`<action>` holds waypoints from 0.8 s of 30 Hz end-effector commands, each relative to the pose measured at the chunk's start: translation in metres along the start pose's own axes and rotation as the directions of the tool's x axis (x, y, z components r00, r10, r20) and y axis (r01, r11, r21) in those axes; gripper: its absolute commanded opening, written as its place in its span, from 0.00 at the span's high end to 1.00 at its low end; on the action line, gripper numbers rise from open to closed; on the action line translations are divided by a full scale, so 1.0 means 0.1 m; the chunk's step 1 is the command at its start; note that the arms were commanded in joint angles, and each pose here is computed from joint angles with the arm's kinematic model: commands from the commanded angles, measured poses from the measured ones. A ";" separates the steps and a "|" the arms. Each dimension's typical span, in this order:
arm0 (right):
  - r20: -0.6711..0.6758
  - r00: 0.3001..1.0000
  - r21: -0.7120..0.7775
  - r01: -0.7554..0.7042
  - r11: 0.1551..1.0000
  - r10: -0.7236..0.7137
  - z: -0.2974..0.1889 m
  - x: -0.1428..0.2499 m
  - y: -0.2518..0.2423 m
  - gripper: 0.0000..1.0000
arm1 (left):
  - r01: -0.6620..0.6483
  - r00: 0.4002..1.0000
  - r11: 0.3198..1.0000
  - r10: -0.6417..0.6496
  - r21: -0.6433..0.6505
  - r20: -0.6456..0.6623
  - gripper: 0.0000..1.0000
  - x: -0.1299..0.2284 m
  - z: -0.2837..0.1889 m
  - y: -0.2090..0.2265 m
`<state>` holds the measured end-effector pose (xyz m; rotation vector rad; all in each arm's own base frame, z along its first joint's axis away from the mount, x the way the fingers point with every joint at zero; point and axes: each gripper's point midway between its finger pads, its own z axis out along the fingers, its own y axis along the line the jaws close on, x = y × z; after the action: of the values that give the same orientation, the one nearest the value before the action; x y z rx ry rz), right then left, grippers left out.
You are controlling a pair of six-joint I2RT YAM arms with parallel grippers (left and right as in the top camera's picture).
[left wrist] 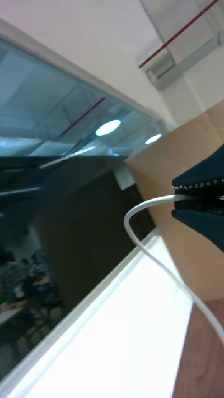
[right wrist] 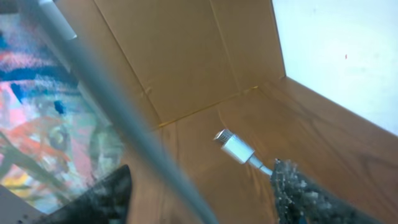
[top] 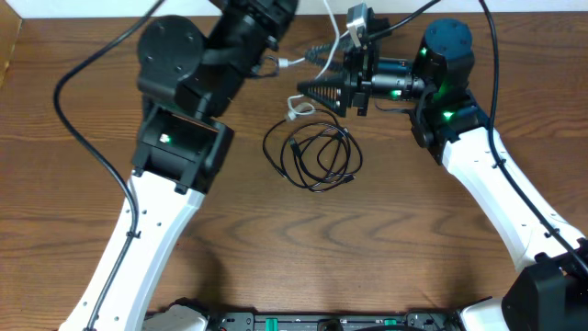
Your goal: Untangle cables
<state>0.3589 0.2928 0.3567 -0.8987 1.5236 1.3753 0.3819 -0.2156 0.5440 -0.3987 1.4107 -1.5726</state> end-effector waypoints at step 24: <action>-0.024 0.926 0.712 -0.248 0.657 0.376 -0.95 0.37 -0.60 0.99 | -0.407 0.913 0.610 0.290 -0.680 -0.286 0.50 -0.02 -0.73 1.88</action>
<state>0.3746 0.2152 0.2260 -0.2958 2.3922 0.9072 0.4045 -0.1554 0.3559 -0.5288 2.0751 -0.7576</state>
